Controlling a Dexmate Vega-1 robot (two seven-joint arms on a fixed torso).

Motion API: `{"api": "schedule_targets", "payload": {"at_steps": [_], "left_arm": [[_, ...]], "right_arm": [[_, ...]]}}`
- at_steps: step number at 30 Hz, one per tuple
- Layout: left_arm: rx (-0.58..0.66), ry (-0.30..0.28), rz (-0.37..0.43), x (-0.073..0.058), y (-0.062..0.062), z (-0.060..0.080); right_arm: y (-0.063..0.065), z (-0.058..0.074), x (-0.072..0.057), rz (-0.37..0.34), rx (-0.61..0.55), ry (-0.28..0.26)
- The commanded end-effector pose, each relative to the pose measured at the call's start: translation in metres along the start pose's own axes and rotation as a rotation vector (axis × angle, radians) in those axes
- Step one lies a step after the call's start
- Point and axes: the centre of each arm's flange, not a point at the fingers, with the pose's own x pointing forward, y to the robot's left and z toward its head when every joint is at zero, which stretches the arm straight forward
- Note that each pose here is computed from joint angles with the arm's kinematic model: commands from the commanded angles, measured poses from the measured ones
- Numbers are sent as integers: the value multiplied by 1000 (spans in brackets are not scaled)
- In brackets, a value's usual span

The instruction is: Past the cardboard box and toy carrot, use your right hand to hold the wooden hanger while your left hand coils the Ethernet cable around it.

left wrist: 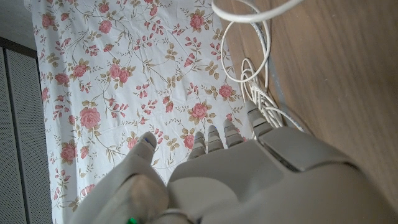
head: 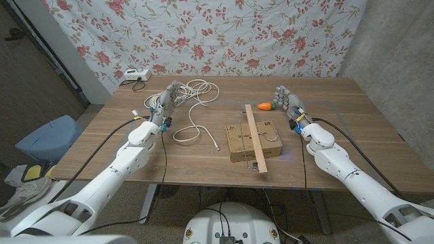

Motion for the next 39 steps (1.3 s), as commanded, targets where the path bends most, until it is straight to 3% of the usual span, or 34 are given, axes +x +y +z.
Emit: {"api": "schedule_targets", "payload": {"at_steps": [1,8,17,32,39], "left_arm": [[35,-9,-18,5,6,9],[51,5,-2,1,-4,13],[70,20,4,-9,-16,15],[105,8,18,-21,-20,28],[117,15,19,-24,-19,32]], "right_arm": [[6,21,-1,31,-117,-15],[-5,36,4,79,-258,8],[-7,50,3,158,-445,37],[0,73,10,303,-644,24],[7,82,15,377,-760,43]]}}
